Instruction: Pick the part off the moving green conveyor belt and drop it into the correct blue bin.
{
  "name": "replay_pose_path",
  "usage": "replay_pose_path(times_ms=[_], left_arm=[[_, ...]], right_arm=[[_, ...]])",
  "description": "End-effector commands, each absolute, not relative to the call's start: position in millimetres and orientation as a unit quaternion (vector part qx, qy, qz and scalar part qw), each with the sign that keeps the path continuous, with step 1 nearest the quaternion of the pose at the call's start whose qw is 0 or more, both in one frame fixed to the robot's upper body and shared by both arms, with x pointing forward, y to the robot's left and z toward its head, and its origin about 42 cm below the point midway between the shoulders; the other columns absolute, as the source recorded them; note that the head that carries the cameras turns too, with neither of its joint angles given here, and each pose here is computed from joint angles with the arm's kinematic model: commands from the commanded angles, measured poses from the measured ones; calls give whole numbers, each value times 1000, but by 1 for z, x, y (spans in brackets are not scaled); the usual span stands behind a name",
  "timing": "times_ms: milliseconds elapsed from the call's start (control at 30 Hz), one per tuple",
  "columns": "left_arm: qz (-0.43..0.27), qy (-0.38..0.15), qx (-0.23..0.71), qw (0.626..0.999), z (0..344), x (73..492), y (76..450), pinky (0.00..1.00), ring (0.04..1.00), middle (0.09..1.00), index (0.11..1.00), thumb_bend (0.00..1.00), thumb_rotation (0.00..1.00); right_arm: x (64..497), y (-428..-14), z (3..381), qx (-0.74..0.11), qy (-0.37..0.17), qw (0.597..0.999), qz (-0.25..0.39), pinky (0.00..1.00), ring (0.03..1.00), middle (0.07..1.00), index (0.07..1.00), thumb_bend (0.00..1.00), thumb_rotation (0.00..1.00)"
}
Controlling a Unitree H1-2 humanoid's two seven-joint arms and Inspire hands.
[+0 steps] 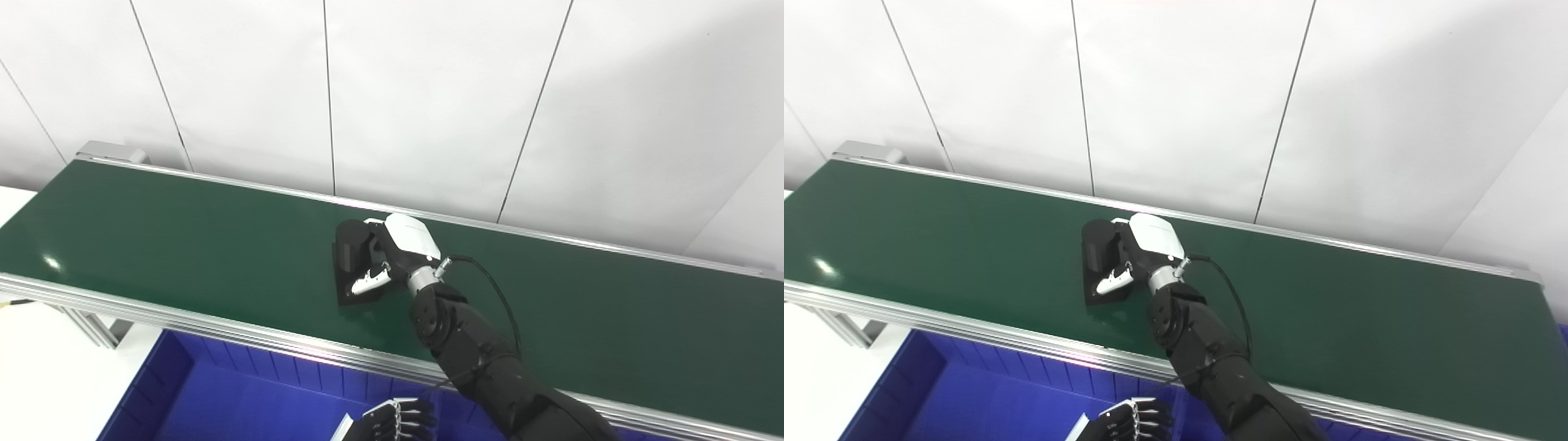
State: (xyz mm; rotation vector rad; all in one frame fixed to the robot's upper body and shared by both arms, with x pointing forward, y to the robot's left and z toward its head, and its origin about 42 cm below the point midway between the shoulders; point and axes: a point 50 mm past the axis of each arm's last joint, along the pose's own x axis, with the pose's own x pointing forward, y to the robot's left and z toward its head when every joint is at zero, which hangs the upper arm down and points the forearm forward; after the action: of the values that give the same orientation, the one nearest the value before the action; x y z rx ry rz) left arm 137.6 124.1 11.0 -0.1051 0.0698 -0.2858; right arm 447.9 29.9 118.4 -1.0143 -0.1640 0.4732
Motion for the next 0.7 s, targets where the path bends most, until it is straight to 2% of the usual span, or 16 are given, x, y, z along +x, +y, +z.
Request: replay_pose_path(times_ms=[0, 233, 333, 667], left_arm=[[-141, -1, -62, 988, 22, 141, 123, 568, 621, 684, 720, 916, 259], [-142, -2, -54, 988, 21, 144, 129, 586, 642, 696, 732, 918, 284], [-142, -3, -53, 988, 21, 145, 132, 593, 646, 700, 736, 916, 287], [-146, -7, -55, 988, 21, 149, 144, 565, 641, 698, 741, 898, 295]], right_arm=[[446, 43, 131, -455, -123, 854, 221, 329, 475, 579, 487, 490, 0], [441, 34, 129, -400, -157, 888, 164, 331, 465, 577, 483, 489, 0], [438, 28, 127, -381, -166, 897, 150, 360, 486, 514, 483, 495, 0], [417, -5, 131, -322, -172, 926, 101, 357, 492, 497, 482, 496, 0]])
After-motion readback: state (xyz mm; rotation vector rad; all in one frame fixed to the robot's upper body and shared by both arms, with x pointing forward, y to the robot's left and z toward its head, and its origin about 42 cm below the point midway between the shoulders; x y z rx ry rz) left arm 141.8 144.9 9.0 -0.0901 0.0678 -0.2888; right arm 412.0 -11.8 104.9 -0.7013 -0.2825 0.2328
